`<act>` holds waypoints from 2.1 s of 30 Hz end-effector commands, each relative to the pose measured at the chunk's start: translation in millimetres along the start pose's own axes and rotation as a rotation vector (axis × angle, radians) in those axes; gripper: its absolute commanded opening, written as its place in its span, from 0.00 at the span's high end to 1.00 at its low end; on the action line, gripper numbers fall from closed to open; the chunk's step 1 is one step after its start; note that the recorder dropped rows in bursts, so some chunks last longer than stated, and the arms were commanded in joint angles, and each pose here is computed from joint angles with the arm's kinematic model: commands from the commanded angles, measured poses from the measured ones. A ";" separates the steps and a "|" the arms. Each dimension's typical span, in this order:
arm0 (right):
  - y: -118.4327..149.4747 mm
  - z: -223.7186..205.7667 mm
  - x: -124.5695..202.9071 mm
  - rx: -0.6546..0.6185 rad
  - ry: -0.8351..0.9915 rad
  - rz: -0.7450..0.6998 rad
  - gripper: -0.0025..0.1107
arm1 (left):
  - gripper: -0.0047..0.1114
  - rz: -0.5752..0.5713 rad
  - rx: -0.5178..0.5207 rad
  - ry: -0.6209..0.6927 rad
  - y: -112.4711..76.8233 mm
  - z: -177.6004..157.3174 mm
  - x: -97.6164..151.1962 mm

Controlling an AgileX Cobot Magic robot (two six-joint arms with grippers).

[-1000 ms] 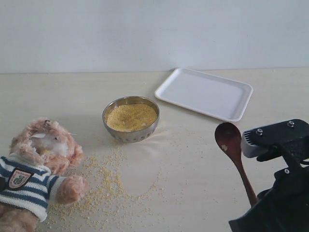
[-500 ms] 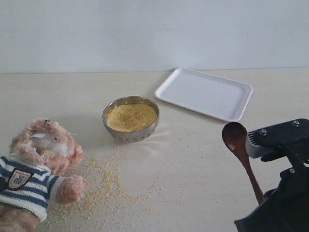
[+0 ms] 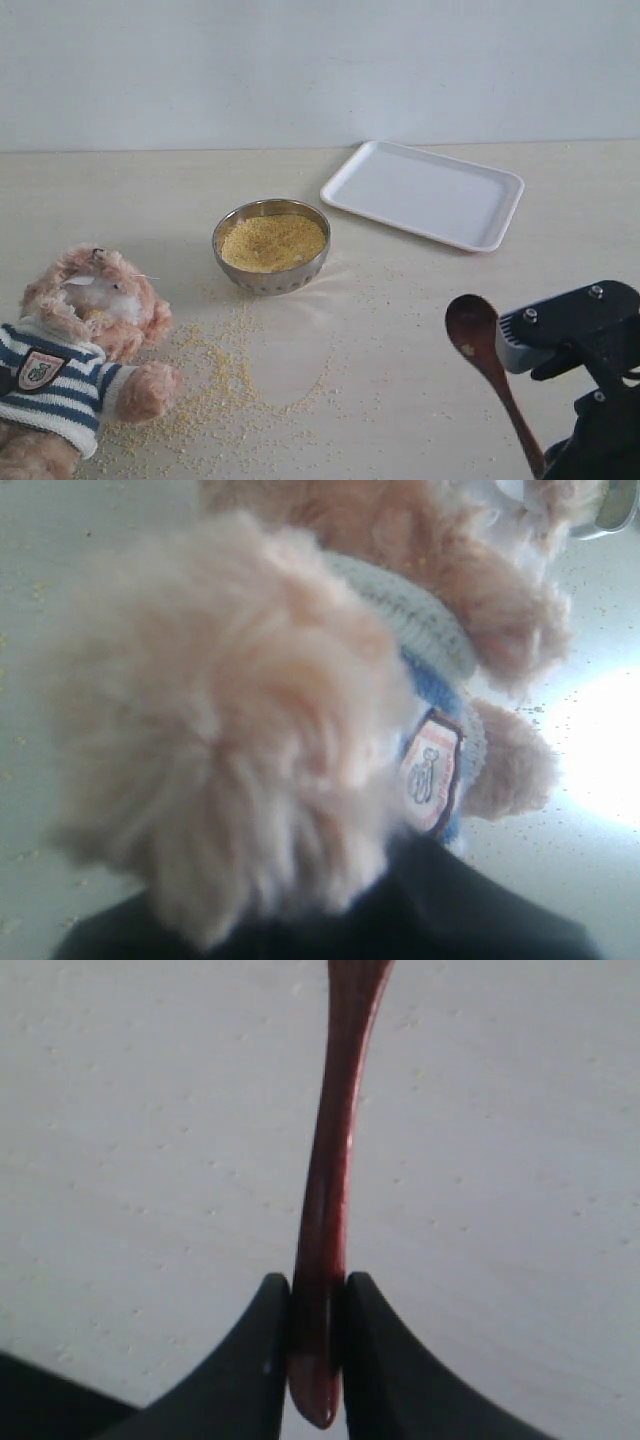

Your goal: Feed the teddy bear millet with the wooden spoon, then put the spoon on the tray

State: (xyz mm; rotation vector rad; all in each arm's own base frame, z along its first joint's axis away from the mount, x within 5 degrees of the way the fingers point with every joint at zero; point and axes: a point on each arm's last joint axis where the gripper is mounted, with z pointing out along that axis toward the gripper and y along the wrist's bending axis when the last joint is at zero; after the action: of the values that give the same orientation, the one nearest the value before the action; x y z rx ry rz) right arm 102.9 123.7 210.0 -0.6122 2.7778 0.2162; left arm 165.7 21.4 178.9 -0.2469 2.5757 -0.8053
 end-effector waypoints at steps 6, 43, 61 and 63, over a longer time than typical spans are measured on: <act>25.7 -17.1 0.4 -0.249 0.095 -0.122 0.95 | 0.92 -0.007 0.015 -0.004 -1.2 -0.2 0.8; 161.2 15.4 -203.4 -0.256 0.164 -0.556 0.95 | 0.92 -0.007 0.015 -0.004 -1.2 -0.2 0.8; 203.0 46.4 -210.1 0.215 0.007 -0.833 0.95 | 0.92 -0.007 0.015 -0.004 -1.2 -0.2 0.8; 211.1 43.3 -205.7 0.265 -0.024 -0.882 0.95 | 0.92 -0.007 0.015 -0.004 -1.2 -0.2 0.8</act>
State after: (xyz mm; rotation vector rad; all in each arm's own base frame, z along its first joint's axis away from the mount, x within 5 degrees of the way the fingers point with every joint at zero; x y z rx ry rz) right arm 205.6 398.6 242.5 -1.6311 2.2566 -0.2588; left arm 165.7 21.4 178.9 -0.2469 2.5757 -0.8053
